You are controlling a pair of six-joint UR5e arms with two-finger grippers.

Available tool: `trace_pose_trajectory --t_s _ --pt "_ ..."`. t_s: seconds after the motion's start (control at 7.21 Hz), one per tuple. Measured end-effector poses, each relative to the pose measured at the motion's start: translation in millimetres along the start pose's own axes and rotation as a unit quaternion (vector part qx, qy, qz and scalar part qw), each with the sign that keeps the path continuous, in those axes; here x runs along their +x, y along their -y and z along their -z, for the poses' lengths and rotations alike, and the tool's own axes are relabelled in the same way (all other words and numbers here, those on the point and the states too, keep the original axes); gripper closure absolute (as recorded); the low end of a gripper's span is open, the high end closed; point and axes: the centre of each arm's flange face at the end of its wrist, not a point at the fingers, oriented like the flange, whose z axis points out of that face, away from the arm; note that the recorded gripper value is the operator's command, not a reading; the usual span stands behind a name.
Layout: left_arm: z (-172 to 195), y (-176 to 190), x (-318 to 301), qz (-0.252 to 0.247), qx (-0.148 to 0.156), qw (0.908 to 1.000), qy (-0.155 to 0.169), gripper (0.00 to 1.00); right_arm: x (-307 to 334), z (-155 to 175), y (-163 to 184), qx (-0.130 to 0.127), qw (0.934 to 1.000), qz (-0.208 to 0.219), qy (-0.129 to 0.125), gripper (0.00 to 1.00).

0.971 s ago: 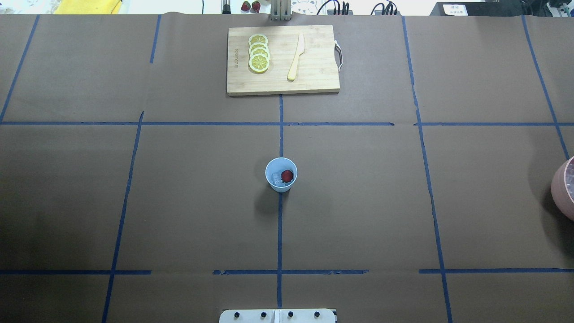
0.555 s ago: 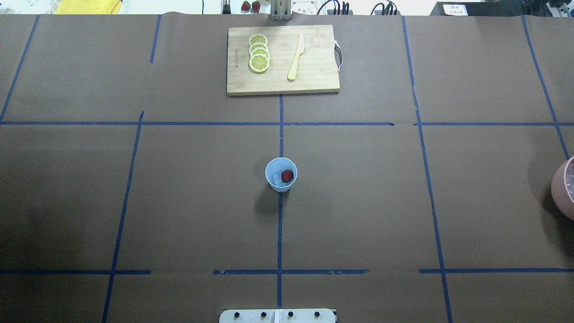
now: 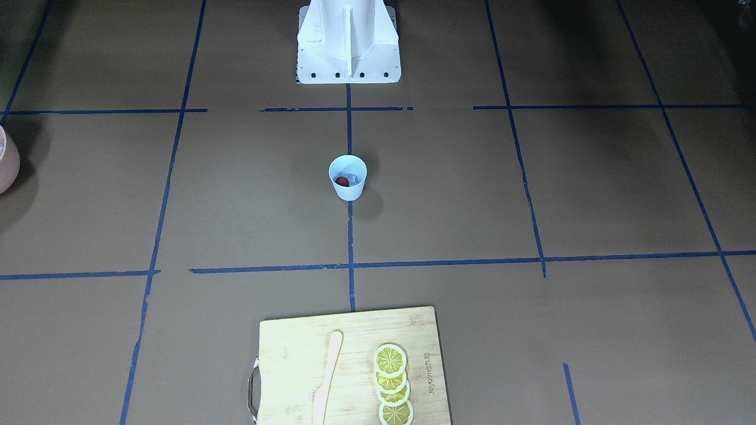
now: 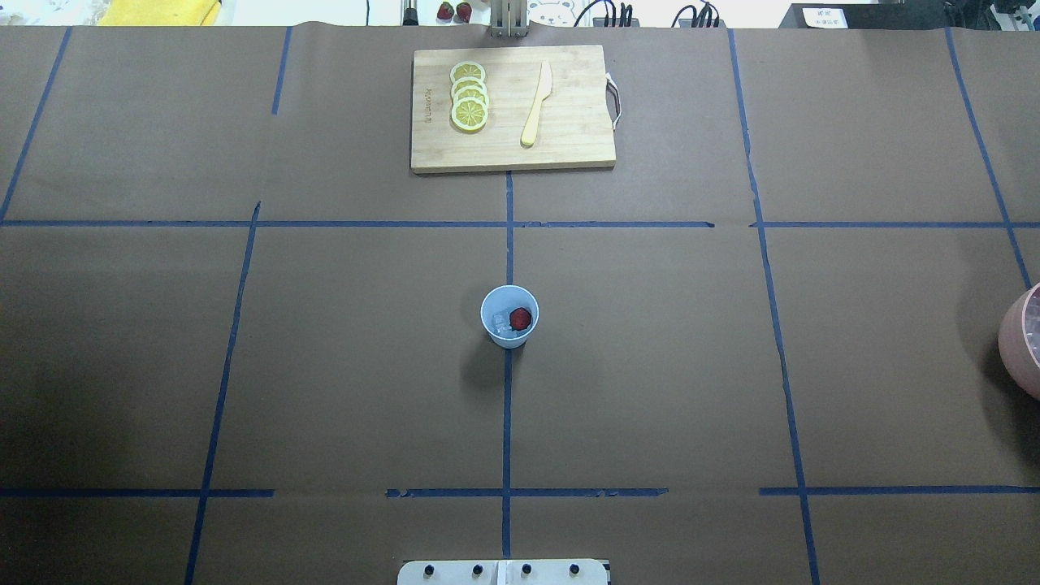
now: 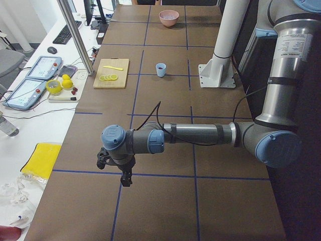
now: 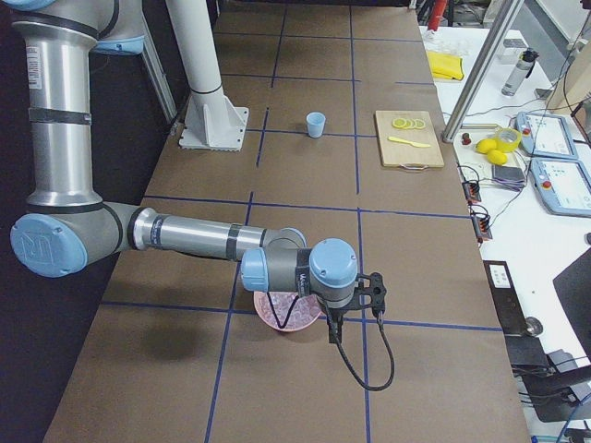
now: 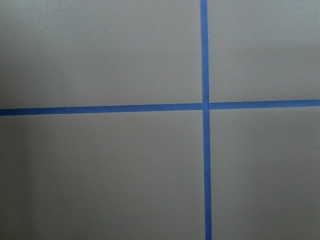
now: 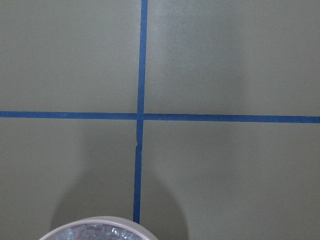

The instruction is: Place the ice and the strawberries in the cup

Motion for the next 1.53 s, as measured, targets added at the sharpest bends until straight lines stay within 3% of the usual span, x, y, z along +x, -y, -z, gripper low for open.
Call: trace_pose_trajectory --t_s 1.53 --pt "2.5 1.3 2.4 -0.004 0.004 1.0 0.0 0.0 -4.2 3.5 2.0 0.004 1.0 0.003 0.002 0.0"
